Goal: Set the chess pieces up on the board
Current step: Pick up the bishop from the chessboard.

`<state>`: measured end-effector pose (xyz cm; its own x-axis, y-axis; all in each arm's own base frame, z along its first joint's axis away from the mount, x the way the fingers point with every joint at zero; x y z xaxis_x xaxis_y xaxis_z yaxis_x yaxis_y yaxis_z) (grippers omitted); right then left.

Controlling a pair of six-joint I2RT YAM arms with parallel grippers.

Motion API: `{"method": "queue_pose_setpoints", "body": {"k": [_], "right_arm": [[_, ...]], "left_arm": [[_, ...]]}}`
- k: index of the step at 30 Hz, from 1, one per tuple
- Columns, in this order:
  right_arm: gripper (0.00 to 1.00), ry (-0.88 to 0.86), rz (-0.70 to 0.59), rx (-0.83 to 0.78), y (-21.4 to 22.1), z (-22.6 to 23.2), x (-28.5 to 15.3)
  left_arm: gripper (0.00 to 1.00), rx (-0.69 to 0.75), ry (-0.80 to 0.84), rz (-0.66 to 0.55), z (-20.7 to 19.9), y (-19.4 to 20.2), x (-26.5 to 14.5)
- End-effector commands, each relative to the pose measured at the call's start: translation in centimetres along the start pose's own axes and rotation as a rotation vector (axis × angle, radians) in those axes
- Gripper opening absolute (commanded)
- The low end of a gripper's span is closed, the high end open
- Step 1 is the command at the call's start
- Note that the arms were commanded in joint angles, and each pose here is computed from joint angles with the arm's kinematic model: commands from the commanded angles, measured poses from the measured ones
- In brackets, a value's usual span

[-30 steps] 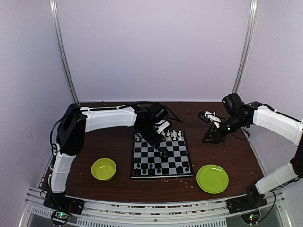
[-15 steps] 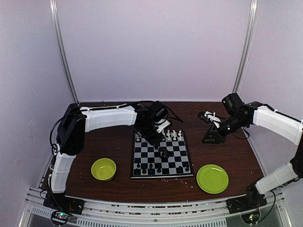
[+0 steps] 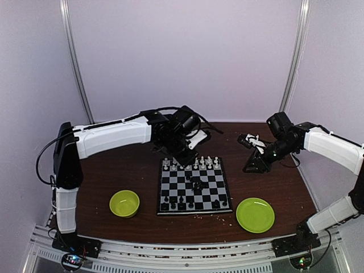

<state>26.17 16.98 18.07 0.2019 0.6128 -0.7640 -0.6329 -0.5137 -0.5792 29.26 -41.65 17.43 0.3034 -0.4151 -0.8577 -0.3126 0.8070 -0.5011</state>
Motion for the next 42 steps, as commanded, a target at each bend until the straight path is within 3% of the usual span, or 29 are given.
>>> {"method": "queue_pose_setpoints", "body": {"k": [1, 6, 20, 38, 42], "right_arm": [[0.3, 0.022, -0.023, -0.021, -0.9, 0.0, -0.8], [0.3, 0.023, -0.024, -0.023, -0.9, 0.0, -0.9], [0.3, 0.026, -0.023, -0.023, -0.9, -0.1, -0.9], [0.31, 0.025, -0.009, -0.018, -0.7, -0.3, -0.6], [0.3, 0.023, -0.008, -0.019, -0.7, -0.3, -0.5]], "left_arm": [[0.17, 0.024, -0.056, 0.05, 0.1, 1.0, 0.6], [0.26, -0.026, -0.084, 0.151, 1.6, 2.8, 3.4], [0.3, -0.049, -0.063, 0.132, 2.0, 2.4, 6.8], [0.2, -0.051, -0.022, 0.155, 2.1, 3.1, 8.7], [0.13, -0.051, -0.018, 0.153, 2.1, 3.0, 8.6]]}}
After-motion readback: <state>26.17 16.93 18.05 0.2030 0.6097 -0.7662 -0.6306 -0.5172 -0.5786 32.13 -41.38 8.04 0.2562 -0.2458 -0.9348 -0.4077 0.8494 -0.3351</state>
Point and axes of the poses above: each gripper's point midway between its finger pads, its own x axis out along the fingers, its own z axis along the line the jaws close on, y = z × x, the point moved 3 cm from there along -x, back along the fingers, and after that the axes turned 11 degrees about x, right-handed, at the moved point
